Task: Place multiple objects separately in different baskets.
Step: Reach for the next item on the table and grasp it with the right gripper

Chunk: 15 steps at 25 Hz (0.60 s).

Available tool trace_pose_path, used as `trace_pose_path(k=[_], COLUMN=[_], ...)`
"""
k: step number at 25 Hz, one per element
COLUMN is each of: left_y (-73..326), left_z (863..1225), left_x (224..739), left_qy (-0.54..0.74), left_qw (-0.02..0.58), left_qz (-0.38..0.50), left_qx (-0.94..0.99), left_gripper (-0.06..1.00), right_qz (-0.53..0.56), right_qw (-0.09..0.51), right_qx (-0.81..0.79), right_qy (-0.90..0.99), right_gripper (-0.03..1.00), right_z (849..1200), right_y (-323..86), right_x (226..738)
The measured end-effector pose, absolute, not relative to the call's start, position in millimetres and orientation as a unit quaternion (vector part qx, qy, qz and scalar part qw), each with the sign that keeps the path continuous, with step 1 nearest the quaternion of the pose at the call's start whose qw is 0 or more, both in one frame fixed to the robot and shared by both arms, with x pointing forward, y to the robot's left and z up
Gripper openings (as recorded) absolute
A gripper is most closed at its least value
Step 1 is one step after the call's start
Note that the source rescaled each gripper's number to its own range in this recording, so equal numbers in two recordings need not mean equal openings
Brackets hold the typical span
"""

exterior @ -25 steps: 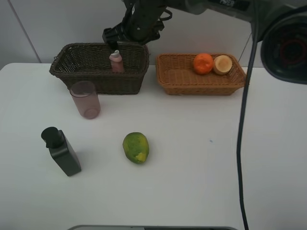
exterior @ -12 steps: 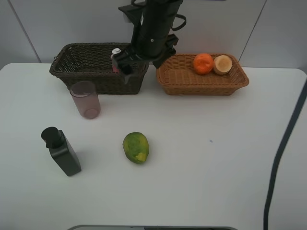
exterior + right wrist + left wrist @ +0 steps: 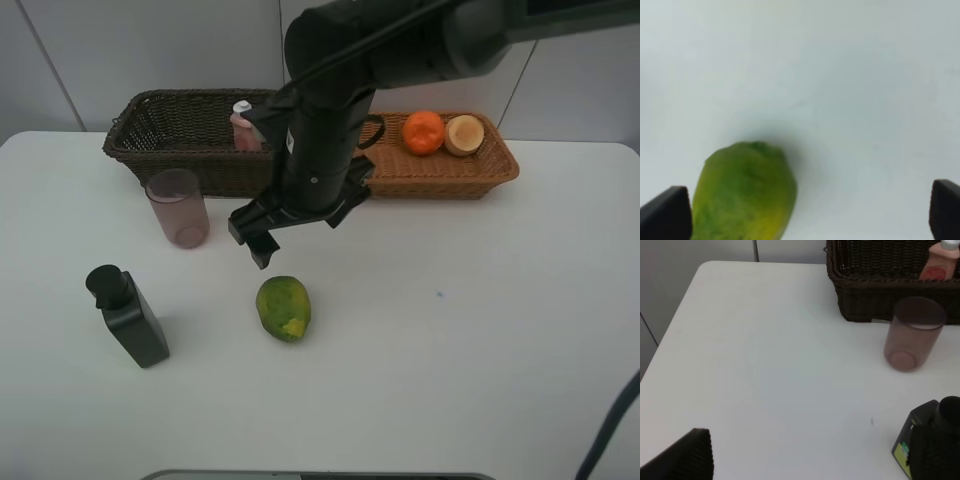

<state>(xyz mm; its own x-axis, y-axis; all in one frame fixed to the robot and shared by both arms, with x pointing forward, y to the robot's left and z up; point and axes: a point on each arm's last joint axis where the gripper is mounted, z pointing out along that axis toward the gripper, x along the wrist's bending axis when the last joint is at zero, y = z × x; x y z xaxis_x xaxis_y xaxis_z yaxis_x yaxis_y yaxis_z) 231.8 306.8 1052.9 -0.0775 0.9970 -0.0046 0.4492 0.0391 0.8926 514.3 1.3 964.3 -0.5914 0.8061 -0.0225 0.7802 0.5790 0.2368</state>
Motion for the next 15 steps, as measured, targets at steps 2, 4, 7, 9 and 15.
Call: trace_pose_path(k=[2,4,7,9,15], left_y=[307,307,307,307,307], left_z=[1053,1053,1053,1053,1053], left_x=[232,232,232,232,232], left_qy=[0.626,0.626,0.626,0.626,0.626], left_qw=[0.357,0.357,0.357,0.357,0.357], left_qz=[0.383,0.383,0.383,0.383,0.383], left_qx=[0.578,0.578,0.578,0.578,0.578], left_gripper=[1.0,1.0,1.0,1.0,1.0], right_qz=[0.107,0.119,0.124,0.114,0.07], right_qw=[0.062,0.06,0.055,0.053,0.049], right_qx=[0.461,0.479,0.5,0.505,0.511], right_qy=[0.879,0.867,0.856,0.854,0.855], right_gripper=[1.0,1.0,1.0,1.0,1.0], right_z=[964,964,961,953,927], right_y=[7,13,18,20,20], right_x=[509,504,500,500,501])
